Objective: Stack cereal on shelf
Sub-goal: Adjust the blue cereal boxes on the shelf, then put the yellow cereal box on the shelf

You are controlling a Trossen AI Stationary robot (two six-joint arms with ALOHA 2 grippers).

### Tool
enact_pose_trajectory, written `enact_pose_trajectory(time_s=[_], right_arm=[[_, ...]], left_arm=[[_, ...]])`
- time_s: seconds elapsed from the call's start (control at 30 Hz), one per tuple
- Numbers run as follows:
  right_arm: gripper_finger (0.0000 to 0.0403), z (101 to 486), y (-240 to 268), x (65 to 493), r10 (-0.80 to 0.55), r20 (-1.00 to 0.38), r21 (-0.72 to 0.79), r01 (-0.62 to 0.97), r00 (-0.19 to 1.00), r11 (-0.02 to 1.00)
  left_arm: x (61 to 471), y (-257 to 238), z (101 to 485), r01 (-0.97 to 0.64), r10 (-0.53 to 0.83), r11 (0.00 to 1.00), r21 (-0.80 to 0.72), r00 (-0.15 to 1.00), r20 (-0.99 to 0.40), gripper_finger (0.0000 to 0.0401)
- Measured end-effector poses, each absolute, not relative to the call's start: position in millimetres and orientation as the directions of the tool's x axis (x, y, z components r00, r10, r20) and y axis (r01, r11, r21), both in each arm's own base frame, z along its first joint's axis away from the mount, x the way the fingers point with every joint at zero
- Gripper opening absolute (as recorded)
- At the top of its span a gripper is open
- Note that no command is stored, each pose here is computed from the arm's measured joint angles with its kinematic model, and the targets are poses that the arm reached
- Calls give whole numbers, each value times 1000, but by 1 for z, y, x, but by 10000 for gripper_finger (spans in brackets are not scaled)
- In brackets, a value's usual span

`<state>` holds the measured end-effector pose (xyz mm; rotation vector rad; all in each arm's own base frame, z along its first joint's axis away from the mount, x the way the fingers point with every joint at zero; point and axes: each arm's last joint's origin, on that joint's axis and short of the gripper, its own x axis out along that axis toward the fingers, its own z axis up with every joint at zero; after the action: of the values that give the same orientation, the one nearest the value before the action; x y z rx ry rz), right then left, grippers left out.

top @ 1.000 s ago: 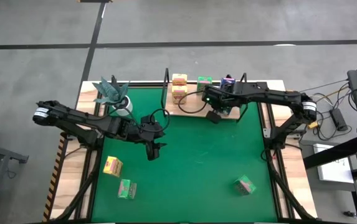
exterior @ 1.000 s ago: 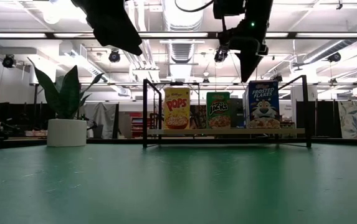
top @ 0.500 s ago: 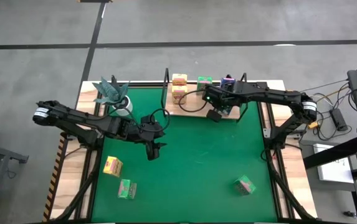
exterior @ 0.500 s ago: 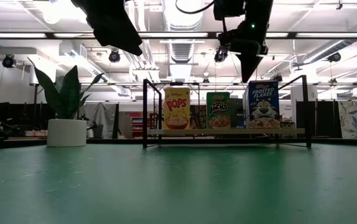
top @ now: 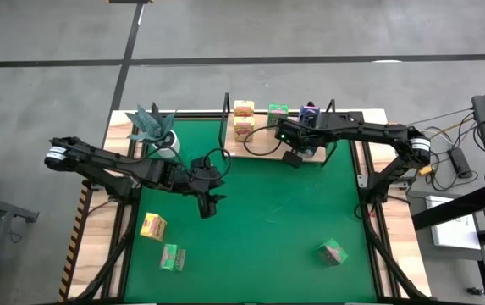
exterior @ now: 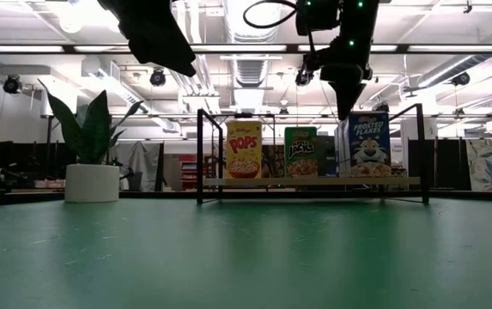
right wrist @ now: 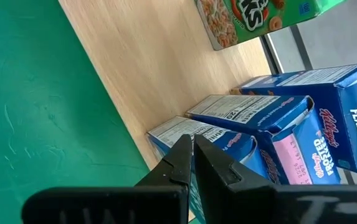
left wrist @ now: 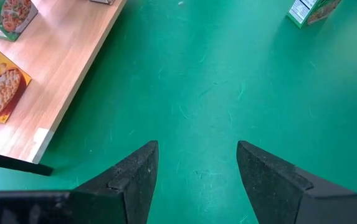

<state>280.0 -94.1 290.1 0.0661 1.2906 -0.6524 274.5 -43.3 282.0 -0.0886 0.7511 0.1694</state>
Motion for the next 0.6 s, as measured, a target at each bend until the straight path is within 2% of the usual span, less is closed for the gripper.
enact_pose_trajectory(time_s=[0.33,0.6], right_arm=[[9,302,-92,274,-425,-889,-299,488,170,820],[9,343,-83,244,-467,-828,-263,519,311,813]], left_arm=[[275,-43,282,-185,121,983,-21,720,-683,201],[281,-45,274,-185,124,983,-13,707,-696,201]])
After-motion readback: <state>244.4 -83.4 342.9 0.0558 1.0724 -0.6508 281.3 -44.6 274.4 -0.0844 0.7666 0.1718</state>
